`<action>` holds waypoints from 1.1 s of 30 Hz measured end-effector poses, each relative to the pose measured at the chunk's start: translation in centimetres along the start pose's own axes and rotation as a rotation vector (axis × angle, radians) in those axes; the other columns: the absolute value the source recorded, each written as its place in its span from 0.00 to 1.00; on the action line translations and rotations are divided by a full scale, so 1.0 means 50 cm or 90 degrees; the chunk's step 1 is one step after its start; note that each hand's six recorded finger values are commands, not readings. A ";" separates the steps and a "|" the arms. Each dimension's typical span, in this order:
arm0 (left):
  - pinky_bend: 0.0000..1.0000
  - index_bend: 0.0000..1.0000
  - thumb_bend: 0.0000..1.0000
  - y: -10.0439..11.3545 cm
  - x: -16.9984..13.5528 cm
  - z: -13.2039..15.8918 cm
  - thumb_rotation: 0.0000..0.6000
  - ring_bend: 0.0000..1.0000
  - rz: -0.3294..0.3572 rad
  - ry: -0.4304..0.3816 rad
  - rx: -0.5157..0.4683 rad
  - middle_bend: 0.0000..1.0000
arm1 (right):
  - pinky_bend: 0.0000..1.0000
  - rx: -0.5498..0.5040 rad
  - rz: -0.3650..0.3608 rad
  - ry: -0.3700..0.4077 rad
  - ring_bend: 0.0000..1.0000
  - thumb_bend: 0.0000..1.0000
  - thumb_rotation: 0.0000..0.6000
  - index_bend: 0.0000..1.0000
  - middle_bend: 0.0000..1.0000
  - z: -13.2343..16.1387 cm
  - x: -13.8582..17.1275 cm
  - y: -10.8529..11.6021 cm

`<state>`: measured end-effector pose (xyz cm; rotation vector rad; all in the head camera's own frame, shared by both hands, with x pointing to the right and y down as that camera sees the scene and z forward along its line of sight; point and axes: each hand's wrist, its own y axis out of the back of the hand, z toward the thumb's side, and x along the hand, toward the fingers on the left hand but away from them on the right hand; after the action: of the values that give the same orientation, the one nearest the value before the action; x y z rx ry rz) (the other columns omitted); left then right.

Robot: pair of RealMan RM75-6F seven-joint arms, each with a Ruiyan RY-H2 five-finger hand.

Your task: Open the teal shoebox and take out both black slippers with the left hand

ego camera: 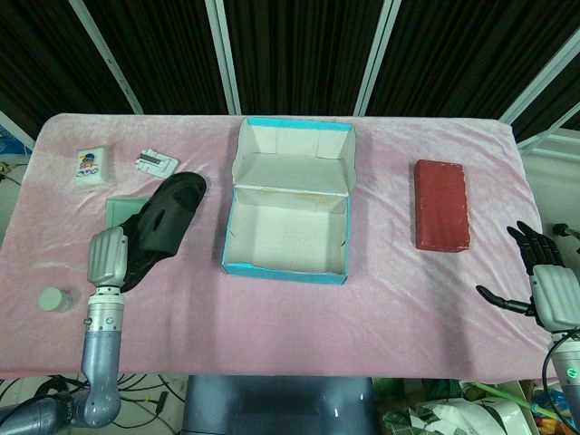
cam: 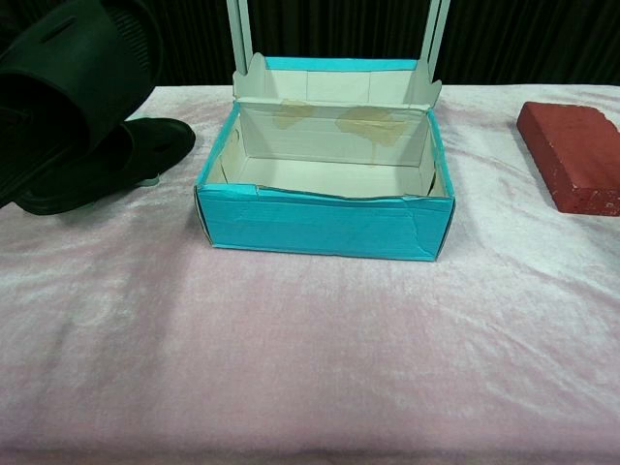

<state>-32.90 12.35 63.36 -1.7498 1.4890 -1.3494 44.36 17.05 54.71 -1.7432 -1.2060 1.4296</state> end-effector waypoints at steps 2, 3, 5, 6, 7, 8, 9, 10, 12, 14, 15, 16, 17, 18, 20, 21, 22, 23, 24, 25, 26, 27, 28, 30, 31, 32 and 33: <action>0.69 0.42 0.48 -0.009 0.002 -0.019 1.00 0.53 0.002 0.014 0.009 0.57 | 0.05 0.000 0.001 0.000 0.00 0.00 0.30 0.00 0.00 0.000 0.000 -0.001; 0.68 0.39 0.43 -0.017 0.001 -0.030 1.00 0.51 0.002 0.022 0.013 0.55 | 0.05 0.000 0.002 0.000 0.00 0.00 0.30 0.00 0.00 0.000 -0.001 -0.001; 0.58 0.28 0.27 -0.033 -0.001 -0.042 1.00 0.40 0.001 0.034 0.015 0.46 | 0.05 0.000 0.001 0.001 0.00 0.00 0.30 0.00 0.00 0.002 -0.001 -0.001; 0.44 0.18 0.13 -0.041 -0.002 -0.047 1.00 0.26 0.002 0.042 0.015 0.35 | 0.05 0.001 0.001 0.002 0.00 0.00 0.30 0.00 0.00 0.003 -0.001 -0.001; 0.35 0.12 0.07 -0.047 -0.004 -0.050 1.00 0.17 0.003 0.047 0.015 0.28 | 0.05 0.001 0.002 0.002 0.00 0.00 0.30 0.00 0.00 0.003 -0.001 -0.001; 0.25 0.06 0.03 -0.051 -0.005 -0.053 1.00 0.09 0.004 0.050 0.017 0.20 | 0.05 0.002 0.002 0.003 0.00 0.00 0.30 0.00 0.00 0.004 -0.001 -0.001; 0.16 0.03 0.00 -0.057 -0.007 -0.057 1.00 0.03 0.001 0.050 0.023 0.13 | 0.05 0.003 0.003 0.003 0.00 0.00 0.30 0.00 0.00 0.004 -0.002 -0.001; 0.12 0.01 0.00 -0.061 -0.009 -0.058 1.00 0.01 -0.005 0.048 0.027 0.11 | 0.05 0.004 0.004 0.003 0.00 0.00 0.30 0.00 0.00 0.005 -0.002 -0.002; 0.06 0.00 0.00 -0.070 -0.014 -0.057 1.00 0.00 -0.030 0.038 0.038 0.09 | 0.05 0.004 0.006 0.003 0.00 0.00 0.31 0.00 0.00 0.006 -0.003 -0.004; 0.05 0.00 0.00 -0.070 -0.019 -0.052 1.00 0.00 -0.049 0.024 0.047 0.08 | 0.05 0.005 0.008 0.005 0.00 0.00 0.36 0.00 0.00 0.008 -0.004 -0.007; 0.05 0.00 0.00 -0.064 -0.022 -0.048 1.00 0.00 -0.054 0.013 0.053 0.08 | 0.05 0.005 0.008 0.005 0.00 0.00 0.41 0.00 0.00 0.009 -0.004 -0.008; 0.05 0.00 0.00 -0.058 -0.024 -0.047 1.00 0.00 -0.055 0.004 0.059 0.09 | 0.05 0.005 0.009 0.005 0.00 0.00 0.50 0.00 0.00 0.009 -0.004 -0.008; 0.05 0.01 0.00 -0.050 -0.026 -0.045 1.00 0.00 -0.054 -0.004 0.063 0.09 | 0.05 0.007 0.009 0.005 0.00 0.00 0.62 0.00 0.00 0.010 -0.004 -0.008; 0.04 0.02 0.00 -0.038 -0.029 -0.043 1.00 0.00 -0.049 -0.014 0.069 0.10 | 0.05 0.008 0.008 0.005 0.00 0.00 0.79 0.00 0.00 0.010 -0.005 -0.008; 0.04 0.03 0.00 -0.014 -0.035 -0.045 1.00 0.00 -0.034 -0.026 0.080 0.10 | 0.05 0.010 0.004 0.003 0.00 0.00 0.98 0.00 0.00 0.009 -0.005 -0.005; 0.03 0.03 0.00 0.004 -0.040 -0.049 1.00 0.00 -0.019 -0.031 0.089 0.10 | 0.05 0.011 0.001 0.001 0.00 0.00 1.00 0.00 0.00 0.008 -0.005 -0.003; 0.02 0.03 0.00 0.021 -0.043 -0.054 1.00 0.00 -0.007 -0.035 0.099 0.10 | 0.05 0.014 -0.002 -0.001 0.00 0.00 1.00 0.00 0.00 0.007 -0.005 -0.001; 0.01 0.03 0.00 0.038 -0.047 -0.061 1.00 0.00 0.005 -0.037 0.109 0.10 | 0.05 0.019 -0.007 -0.005 0.00 0.00 1.00 0.00 0.00 0.005 -0.005 0.002; 0.00 0.03 0.00 0.062 -0.053 -0.073 1.00 0.00 0.020 -0.036 0.127 0.10 | 0.05 0.024 -0.010 -0.008 0.00 0.00 1.00 0.00 0.00 0.003 -0.005 0.004; 0.00 0.03 0.00 0.080 -0.059 -0.083 1.00 0.00 0.029 -0.035 0.141 0.10 | 0.05 0.030 -0.014 -0.012 0.00 0.00 1.00 0.00 0.00 0.001 -0.005 0.006; 0.00 0.04 0.00 0.095 -0.065 -0.094 1.00 0.00 0.034 -0.033 0.156 0.10 | 0.05 0.039 -0.019 -0.019 0.00 0.00 1.00 0.00 0.00 -0.003 -0.004 0.009; 0.00 0.04 0.00 0.116 -0.076 -0.110 1.00 0.00 0.038 -0.030 0.177 0.10 | 0.05 0.046 -0.022 -0.025 0.00 0.00 1.00 0.00 0.00 -0.006 -0.004 0.011; 0.00 0.05 0.00 0.132 -0.086 -0.121 1.00 0.00 0.041 -0.026 0.192 0.10 | 0.05 0.052 -0.024 -0.032 0.00 0.00 1.00 0.00 0.00 -0.009 -0.003 0.012; 0.00 0.05 0.00 0.170 -0.115 -0.151 1.00 0.00 0.048 -0.011 0.227 0.10 | 0.05 0.062 -0.027 -0.045 0.00 0.00 1.00 0.00 0.00 -0.015 0.002 0.014; 0.00 0.06 0.00 0.186 -0.130 -0.164 1.00 0.00 0.051 -0.003 0.240 0.10 | 0.05 0.067 -0.027 -0.048 0.00 0.00 1.00 0.00 0.00 -0.017 0.005 0.013; 0.00 0.06 0.00 0.201 -0.148 -0.178 1.00 0.00 0.055 0.009 0.251 0.10 | 0.05 0.075 -0.028 -0.052 0.00 0.00 1.00 0.00 0.00 -0.018 0.012 0.012; 0.00 0.06 0.00 0.221 -0.176 -0.196 1.00 0.00 0.059 0.024 0.259 0.10 | 0.05 0.082 -0.029 -0.055 0.00 0.00 1.00 0.00 0.00 -0.019 0.019 0.011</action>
<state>-45.98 19.48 54.83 -1.3899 1.1921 -1.5180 45.43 17.76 54.08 -1.5720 -1.1631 1.5354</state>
